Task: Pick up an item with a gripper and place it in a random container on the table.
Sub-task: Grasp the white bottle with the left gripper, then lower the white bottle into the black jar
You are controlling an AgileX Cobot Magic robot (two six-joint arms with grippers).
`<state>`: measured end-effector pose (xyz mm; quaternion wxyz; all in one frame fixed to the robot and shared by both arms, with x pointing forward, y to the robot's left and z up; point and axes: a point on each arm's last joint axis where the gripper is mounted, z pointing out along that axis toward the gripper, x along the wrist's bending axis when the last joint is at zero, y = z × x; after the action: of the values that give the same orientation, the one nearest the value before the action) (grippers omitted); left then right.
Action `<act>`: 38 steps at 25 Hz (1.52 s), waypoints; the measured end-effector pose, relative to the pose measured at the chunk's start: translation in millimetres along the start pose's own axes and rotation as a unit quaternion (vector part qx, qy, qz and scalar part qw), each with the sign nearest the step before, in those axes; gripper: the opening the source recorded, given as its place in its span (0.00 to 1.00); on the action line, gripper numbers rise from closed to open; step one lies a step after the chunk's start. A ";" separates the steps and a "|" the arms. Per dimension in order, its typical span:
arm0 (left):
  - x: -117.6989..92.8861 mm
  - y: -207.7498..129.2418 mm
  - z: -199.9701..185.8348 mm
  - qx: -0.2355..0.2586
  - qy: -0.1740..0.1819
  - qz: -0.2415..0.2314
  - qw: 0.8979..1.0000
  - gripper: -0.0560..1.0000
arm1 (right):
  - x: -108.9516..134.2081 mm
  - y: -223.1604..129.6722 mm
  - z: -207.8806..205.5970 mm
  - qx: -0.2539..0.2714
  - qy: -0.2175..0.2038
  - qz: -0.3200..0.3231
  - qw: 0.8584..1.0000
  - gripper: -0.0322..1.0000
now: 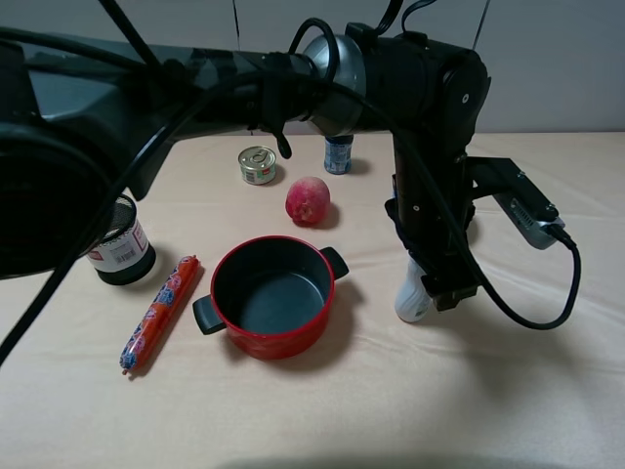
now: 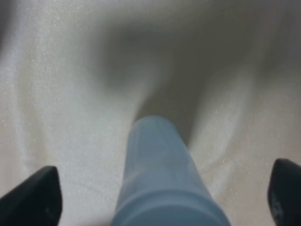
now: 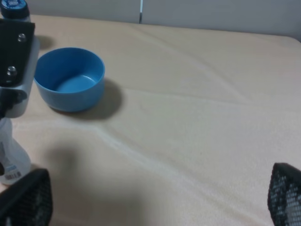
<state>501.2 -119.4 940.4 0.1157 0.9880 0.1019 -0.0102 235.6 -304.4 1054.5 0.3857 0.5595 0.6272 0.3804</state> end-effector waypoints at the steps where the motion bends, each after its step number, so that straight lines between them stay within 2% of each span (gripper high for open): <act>1: 0.0 0.1 0.0 -0.001 0.000 0.000 1.000 0.82 | 0.0 0.0 0.0 0.000 0.000 0.000 1.000 0.70; 7: 0.1 0.2 0.0 -0.001 0.000 0.000 1.000 0.71 | 0.0 0.0 0.0 0.000 0.000 0.000 1.000 0.70; 13: 0.1 0.2 0.0 -0.001 0.001 -0.007 1.000 0.48 | 0.0 0.0 0.0 0.000 0.000 0.000 1.000 0.70; 14: 0.2 0.2 0.0 -0.001 0.001 -0.008 1.000 0.47 | 0.0 0.0 0.0 0.000 0.000 0.000 1.000 0.70; 31: 0.1 0.2 -1.2 0.001 0.001 -0.016 1.000 0.47 | 0.0 0.0 0.0 0.000 0.000 0.000 1.000 0.70; 38: 2.4 4.6 -24.5 0.020 0.014 -0.021 0.999 0.47 | 0.0 0.0 0.0 0.000 0.000 0.000 1.000 0.70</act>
<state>504.5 -117.6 965.1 0.0941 0.9878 0.1242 -0.0004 235.6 -304.4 1054.5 0.3857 0.5595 0.6272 0.3804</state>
